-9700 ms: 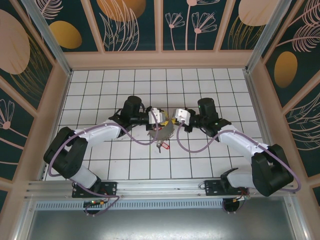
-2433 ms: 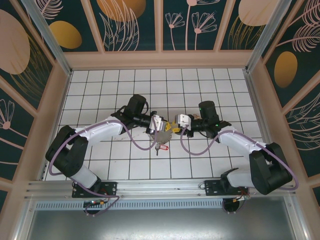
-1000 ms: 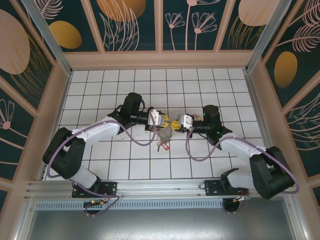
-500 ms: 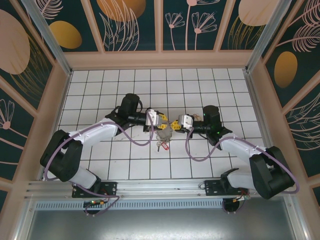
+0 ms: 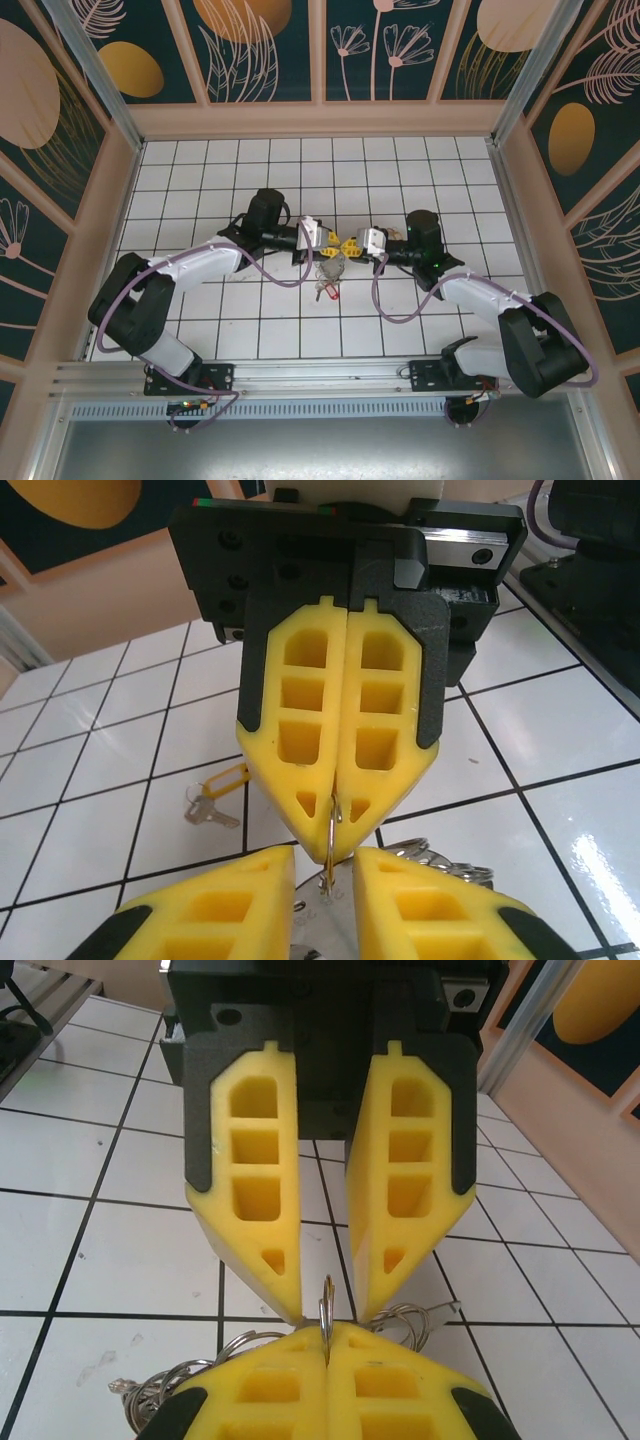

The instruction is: Put the keys on the keyring

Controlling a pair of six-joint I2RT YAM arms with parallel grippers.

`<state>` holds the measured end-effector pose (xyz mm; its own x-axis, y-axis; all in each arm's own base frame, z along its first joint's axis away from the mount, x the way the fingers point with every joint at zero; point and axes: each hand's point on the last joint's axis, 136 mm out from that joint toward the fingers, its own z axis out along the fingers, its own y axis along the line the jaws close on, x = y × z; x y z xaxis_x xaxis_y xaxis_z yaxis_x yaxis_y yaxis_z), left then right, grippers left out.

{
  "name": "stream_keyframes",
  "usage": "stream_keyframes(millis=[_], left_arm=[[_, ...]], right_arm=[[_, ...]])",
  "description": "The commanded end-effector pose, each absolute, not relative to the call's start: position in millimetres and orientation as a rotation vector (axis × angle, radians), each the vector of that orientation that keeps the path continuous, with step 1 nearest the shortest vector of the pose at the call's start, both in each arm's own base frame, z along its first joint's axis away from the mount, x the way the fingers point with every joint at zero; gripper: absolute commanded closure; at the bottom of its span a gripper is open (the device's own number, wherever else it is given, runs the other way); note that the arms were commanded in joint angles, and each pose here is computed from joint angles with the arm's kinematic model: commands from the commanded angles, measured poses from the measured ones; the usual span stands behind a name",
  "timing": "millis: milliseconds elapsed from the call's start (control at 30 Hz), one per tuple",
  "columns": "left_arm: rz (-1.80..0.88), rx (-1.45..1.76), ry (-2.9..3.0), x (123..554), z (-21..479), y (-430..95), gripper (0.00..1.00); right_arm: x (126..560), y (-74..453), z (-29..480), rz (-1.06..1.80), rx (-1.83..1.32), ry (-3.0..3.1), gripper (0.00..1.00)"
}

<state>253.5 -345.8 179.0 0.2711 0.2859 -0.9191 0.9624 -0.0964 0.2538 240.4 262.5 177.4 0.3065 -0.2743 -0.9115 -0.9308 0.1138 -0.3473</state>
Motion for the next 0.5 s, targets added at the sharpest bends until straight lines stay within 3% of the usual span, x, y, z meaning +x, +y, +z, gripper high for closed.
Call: stream_keyframes(millis=[0,200,367,467], left_arm=[[-0.93,1.586,1.167,250,178,-354,0.8],[-0.882,1.586,1.202,251,169,-350,0.85],[-0.896,1.643,1.189,244,165,-347,1.0],[-0.87,1.634,1.181,246,168,-347,1.0]], right_arm=[[233,267,185,0.754,-1.41,1.129,1.0],[235,266,183,0.751,-1.404,1.138,1.0],[234,265,181,0.752,-1.402,1.143,1.0],[235,265,177,0.748,-1.412,1.162,1.0]])
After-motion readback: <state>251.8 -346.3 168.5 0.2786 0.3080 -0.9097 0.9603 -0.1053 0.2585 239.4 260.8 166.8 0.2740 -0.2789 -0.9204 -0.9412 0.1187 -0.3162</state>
